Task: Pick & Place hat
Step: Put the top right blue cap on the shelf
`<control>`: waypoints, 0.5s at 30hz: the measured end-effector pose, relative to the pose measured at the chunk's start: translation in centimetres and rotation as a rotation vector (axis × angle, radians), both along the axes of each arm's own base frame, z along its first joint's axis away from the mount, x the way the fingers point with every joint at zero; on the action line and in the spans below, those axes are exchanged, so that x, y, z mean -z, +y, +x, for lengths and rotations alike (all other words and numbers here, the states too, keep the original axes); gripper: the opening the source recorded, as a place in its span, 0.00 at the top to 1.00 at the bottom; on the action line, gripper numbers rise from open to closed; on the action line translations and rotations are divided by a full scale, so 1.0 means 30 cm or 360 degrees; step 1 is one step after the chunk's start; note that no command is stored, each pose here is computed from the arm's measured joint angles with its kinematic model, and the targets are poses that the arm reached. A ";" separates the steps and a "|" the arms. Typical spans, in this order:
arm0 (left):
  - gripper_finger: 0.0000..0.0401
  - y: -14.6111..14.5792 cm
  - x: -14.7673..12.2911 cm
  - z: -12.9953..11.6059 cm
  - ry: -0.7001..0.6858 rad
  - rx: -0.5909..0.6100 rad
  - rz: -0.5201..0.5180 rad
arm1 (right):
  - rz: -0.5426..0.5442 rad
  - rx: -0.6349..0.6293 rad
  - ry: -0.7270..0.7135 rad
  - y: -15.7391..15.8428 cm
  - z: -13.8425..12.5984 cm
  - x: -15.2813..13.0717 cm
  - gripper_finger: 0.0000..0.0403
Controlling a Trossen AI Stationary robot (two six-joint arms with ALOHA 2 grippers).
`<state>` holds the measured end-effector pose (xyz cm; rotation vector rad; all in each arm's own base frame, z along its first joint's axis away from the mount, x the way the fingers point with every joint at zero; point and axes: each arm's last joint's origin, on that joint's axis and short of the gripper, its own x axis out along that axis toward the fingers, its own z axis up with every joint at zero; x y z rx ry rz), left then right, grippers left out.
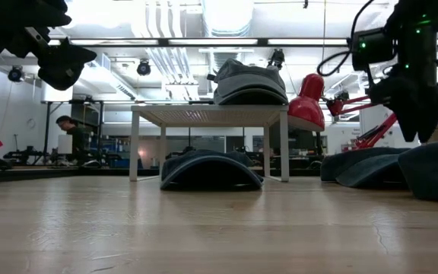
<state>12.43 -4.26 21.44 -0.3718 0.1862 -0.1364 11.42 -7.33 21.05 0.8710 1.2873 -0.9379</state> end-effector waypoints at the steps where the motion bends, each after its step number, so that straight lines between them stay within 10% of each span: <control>1: 0.35 0.000 0.000 0.000 0.0000 0.0000 0.0000 | 0.0005 0.0010 -0.0001 0.001 -0.001 0.011 0.49; 15: 0.35 0.000 0.000 0.000 0.0001 0.0000 0.0000 | 0.0225 0.0057 -0.0155 0.021 -0.003 0.119 0.49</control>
